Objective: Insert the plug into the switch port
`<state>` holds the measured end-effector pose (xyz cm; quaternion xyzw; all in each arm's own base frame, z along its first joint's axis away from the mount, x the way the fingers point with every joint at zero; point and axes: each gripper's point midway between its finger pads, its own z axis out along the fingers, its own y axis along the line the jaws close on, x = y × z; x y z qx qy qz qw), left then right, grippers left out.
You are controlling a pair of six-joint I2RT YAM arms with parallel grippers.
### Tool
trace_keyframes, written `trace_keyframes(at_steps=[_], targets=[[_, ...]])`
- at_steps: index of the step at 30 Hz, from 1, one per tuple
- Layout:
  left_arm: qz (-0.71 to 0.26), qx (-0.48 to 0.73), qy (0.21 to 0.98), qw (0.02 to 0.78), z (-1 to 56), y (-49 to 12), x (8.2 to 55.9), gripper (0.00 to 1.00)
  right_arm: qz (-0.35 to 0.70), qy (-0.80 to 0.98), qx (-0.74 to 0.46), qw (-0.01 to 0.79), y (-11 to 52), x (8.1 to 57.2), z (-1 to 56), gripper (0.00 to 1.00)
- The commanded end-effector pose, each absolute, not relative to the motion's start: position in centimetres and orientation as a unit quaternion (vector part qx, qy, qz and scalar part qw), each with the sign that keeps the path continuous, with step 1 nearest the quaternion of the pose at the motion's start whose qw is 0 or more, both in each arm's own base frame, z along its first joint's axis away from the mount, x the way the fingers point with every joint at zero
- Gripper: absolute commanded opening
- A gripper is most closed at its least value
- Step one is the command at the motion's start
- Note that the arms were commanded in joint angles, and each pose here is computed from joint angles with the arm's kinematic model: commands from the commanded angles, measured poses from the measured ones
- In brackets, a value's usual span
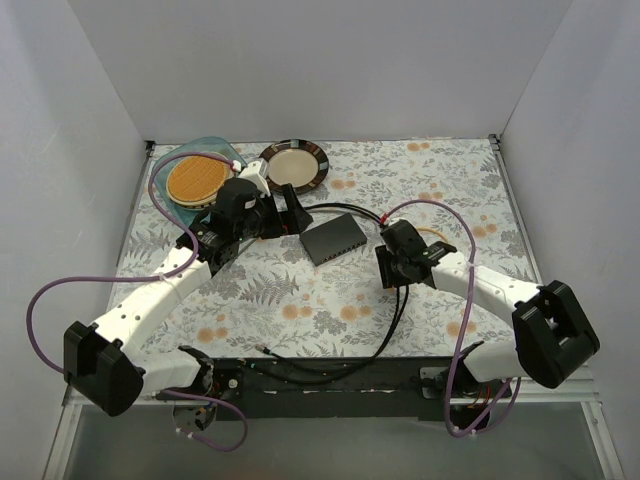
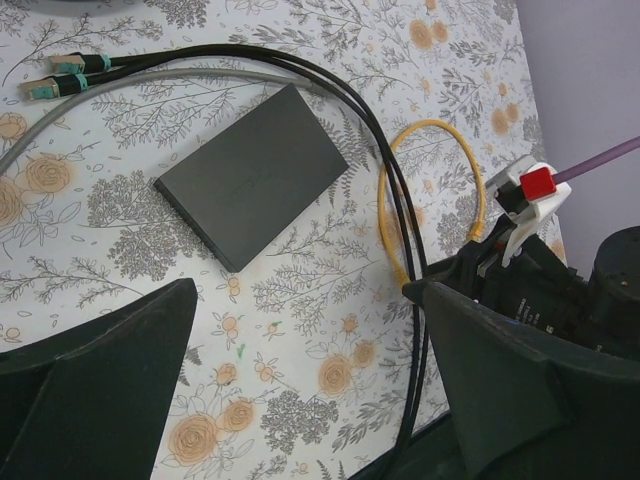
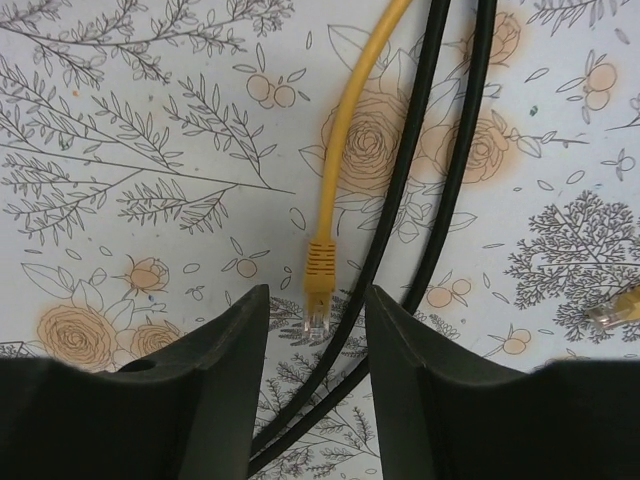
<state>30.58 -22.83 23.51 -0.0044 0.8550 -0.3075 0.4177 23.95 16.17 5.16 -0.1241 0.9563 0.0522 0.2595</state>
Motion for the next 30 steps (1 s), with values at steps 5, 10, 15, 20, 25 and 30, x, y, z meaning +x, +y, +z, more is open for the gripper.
trace_keyframes(at_steps=[5, 10, 15, 20, 25, 30], targets=[[-0.290, -0.008, 0.863, 0.414, 22.6, -22.0, 30.3, 0.98, 0.055, 0.966, -0.126, 0.220, 16.7, 22.6, 2.6, 0.46], [-0.280, -0.014, 0.862, 0.422, 22.9, -21.5, 30.4, 0.98, 0.037, 0.971, -0.132, 0.196, 16.8, 22.2, 1.2, 0.36], [-0.276, -0.013, 0.861, 0.428, 23.2, -21.2, 30.3, 0.98, 0.019, 0.972, -0.135, 0.194, 16.7, 22.6, 1.4, 0.01], [-0.273, -0.008, 0.862, 0.427, 22.9, -21.0, 30.0, 0.98, 0.077, 0.949, -0.147, 0.267, 19.5, 24.9, 6.5, 0.01], [-0.273, -0.009, 0.861, 0.428, 23.0, -21.0, 30.0, 0.98, 0.167, 0.890, -0.143, 0.399, 22.2, 27.6, 16.8, 0.01], [-0.286, -0.010, 0.856, 0.430, 23.6, -21.3, 29.8, 0.98, 0.290, 0.777, -0.111, 0.548, 23.1, 27.2, 29.9, 0.01]])
